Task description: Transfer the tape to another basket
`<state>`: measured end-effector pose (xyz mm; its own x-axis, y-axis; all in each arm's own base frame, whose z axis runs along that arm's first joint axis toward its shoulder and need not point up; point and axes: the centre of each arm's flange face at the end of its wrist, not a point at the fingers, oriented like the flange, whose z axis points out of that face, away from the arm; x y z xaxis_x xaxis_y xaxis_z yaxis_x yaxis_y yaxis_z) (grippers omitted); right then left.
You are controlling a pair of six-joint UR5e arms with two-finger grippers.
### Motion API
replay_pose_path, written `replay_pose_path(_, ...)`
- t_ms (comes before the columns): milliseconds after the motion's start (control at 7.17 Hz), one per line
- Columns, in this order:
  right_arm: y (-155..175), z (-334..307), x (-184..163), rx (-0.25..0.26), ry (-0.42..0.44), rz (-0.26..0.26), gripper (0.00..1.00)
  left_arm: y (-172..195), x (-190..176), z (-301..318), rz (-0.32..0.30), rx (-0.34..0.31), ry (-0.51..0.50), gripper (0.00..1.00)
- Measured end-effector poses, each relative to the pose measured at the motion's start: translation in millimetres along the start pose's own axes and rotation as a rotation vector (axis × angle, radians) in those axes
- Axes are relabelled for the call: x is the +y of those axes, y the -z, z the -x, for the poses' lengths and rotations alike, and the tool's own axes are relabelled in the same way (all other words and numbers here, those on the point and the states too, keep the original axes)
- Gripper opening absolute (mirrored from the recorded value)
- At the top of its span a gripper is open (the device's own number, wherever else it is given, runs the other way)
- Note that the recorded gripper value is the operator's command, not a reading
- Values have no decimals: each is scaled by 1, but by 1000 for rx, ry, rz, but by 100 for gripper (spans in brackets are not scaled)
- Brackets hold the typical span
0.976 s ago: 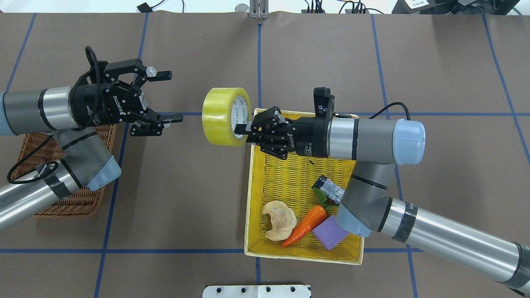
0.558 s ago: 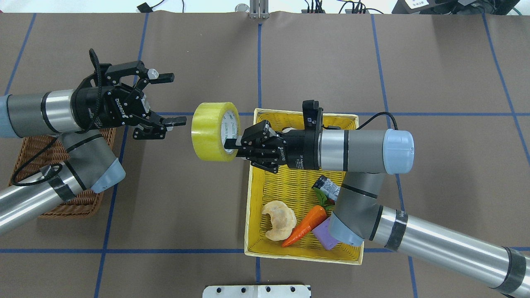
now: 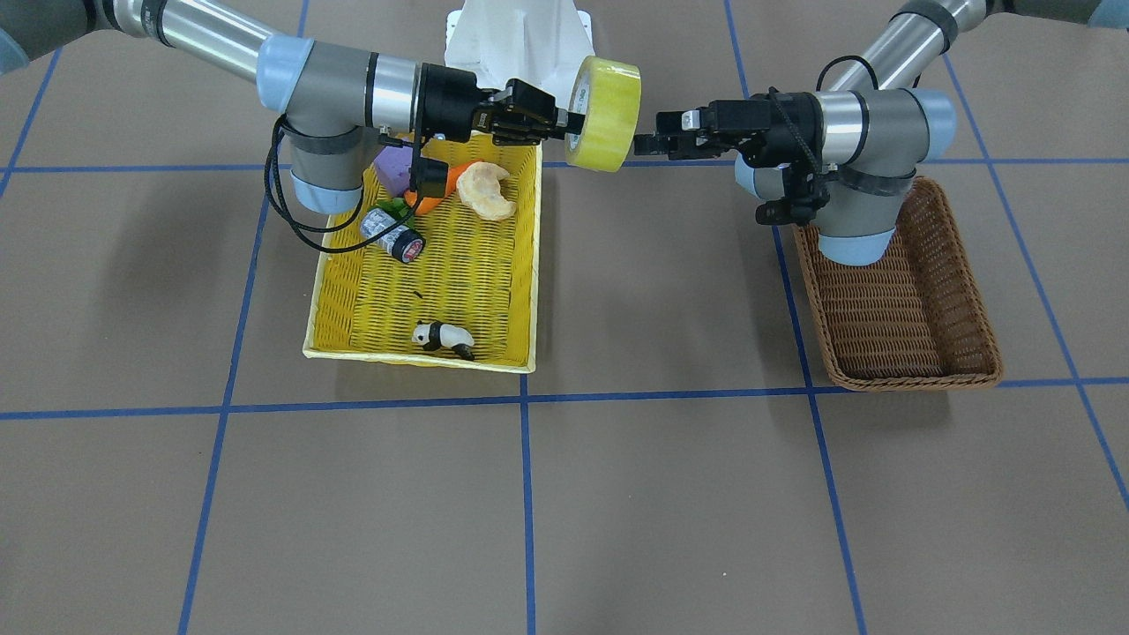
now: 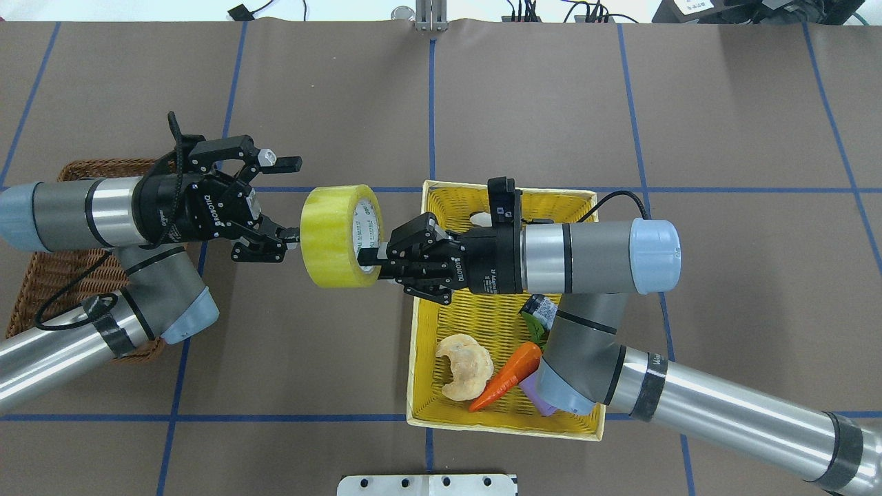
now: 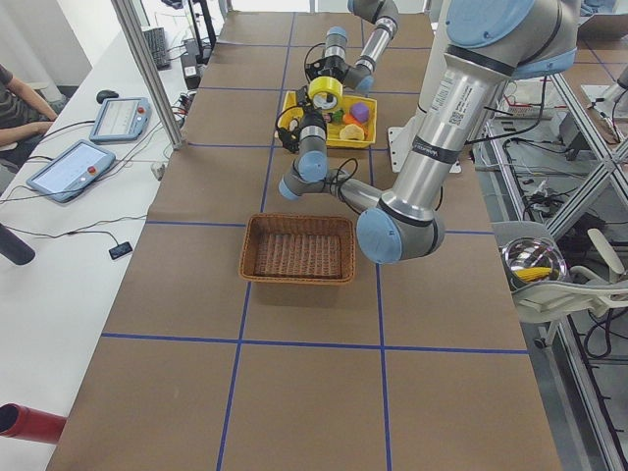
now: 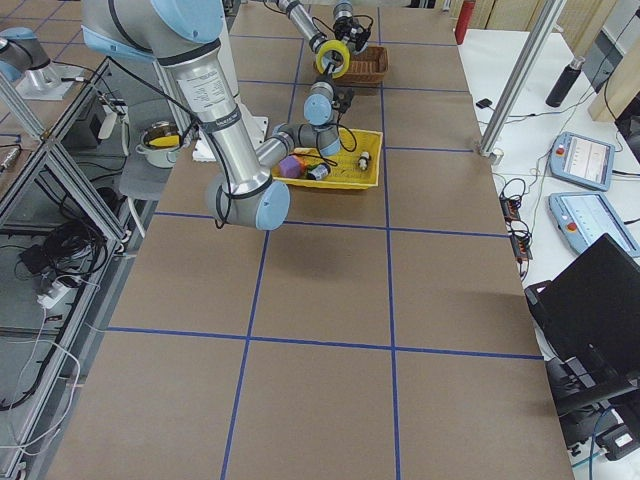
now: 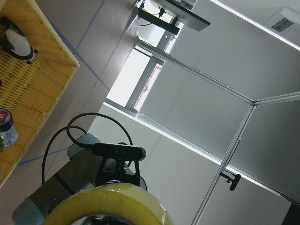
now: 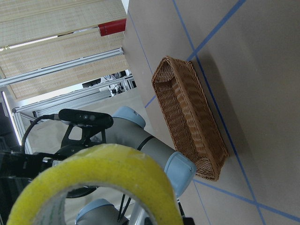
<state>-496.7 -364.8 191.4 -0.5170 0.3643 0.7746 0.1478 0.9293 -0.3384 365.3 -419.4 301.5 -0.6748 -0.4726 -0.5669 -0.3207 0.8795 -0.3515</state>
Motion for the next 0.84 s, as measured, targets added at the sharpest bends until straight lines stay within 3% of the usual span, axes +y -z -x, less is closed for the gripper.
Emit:
replay_pose_path(279,1,-3,-1,1,-3,12,0,-5,7,5,30,7,93,97)
replay_pose_path(558,0,-9,-1,13,-9,19,0,-9,9,2,38,26,121,97)
replay_pose_path(836,-6,-14,5,17,-16,33,0,-10,11,0,40,50,122,86)
